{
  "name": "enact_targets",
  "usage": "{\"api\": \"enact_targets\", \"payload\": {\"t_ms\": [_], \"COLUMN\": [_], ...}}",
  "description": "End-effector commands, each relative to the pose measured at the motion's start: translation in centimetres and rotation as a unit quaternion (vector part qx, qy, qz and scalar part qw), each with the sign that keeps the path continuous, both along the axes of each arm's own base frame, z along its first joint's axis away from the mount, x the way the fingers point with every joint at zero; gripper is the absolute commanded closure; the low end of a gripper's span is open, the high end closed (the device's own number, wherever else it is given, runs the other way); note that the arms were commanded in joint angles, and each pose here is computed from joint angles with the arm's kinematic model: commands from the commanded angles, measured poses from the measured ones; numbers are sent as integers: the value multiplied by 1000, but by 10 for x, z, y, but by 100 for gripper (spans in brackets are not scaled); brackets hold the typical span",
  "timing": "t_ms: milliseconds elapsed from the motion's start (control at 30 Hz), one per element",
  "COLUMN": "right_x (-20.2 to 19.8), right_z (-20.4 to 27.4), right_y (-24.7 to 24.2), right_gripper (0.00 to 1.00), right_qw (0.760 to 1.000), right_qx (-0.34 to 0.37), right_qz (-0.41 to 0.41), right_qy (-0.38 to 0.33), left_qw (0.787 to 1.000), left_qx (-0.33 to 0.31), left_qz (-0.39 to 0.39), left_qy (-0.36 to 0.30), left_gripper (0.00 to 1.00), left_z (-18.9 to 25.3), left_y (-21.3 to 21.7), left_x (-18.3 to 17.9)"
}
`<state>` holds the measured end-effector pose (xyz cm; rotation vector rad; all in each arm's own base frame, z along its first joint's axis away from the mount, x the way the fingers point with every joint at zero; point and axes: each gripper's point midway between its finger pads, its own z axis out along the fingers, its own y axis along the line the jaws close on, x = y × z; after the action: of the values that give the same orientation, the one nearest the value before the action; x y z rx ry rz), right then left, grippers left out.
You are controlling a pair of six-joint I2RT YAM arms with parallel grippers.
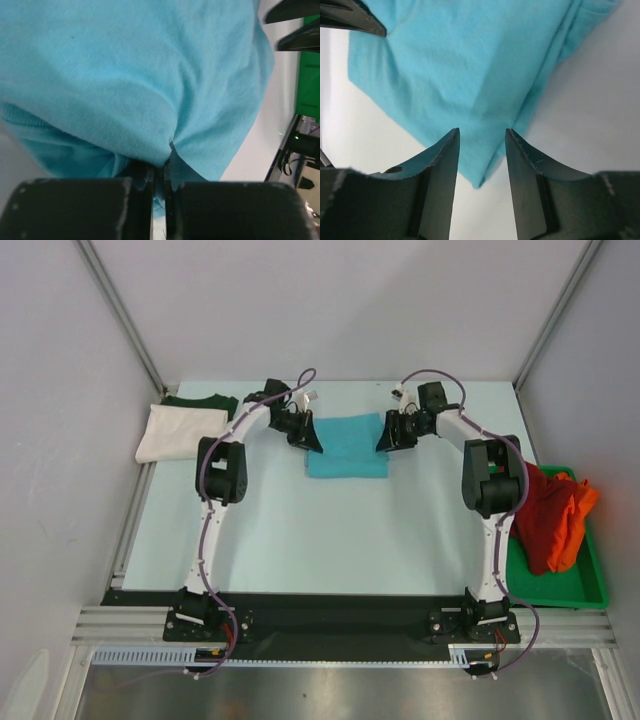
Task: Fold and stack the t-shirts
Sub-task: Neatly place the folded tshirt to the corner
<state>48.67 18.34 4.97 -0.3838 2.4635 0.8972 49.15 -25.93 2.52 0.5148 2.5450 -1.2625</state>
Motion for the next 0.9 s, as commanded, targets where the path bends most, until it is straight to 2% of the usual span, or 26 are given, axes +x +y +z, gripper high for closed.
{"api": "enact_targets", "payload": {"t_ms": [0,100,133,200,367,467,500,567,633,733,867], "right_x": [9,6,-1,-8,-42,-56,-61,-67,-75,-85,-95], "right_z": [69,102,114,124,140,141,146,146,142,137,136], "right_y": [-27,-44,-48,-53,-54,-53,-53,-52,-52,-53,-56], "right_gripper": [53,51,50,49,49,48,48,48,47,47,47], "right_qw": [997,993,991,990,987,988,987,987,987,988,988], "right_qx": [-2,-8,-9,-13,-3,6,9,11,14,15,15], "right_qz": [-12,-29,-31,-33,-38,-39,-39,-41,-43,-45,-48], "right_qy": [-80,-116,-128,-137,-153,-152,-155,-154,-152,-147,-145], "left_qw": [993,983,979,970,946,921,905,890,863,838,826], "left_qx": [86,164,181,225,308,373,409,438,484,513,514], "left_qz": [-9,-17,-16,-9,18,27,26,32,35,49,89], "left_qy": [-77,-86,-97,-91,-98,-104,-110,-125,-143,-177,-216], "left_gripper": [100,99,100,100,100,100,100,100,100,100,100], "left_z": [25,14,22,17,38,45,46,50,58,69,93], "left_y": [27,60,69,96,156,196,213,232,254,269,271], "left_x": [9,1,0,-5,-10,-12,-10,-5,-3,8,23]}}
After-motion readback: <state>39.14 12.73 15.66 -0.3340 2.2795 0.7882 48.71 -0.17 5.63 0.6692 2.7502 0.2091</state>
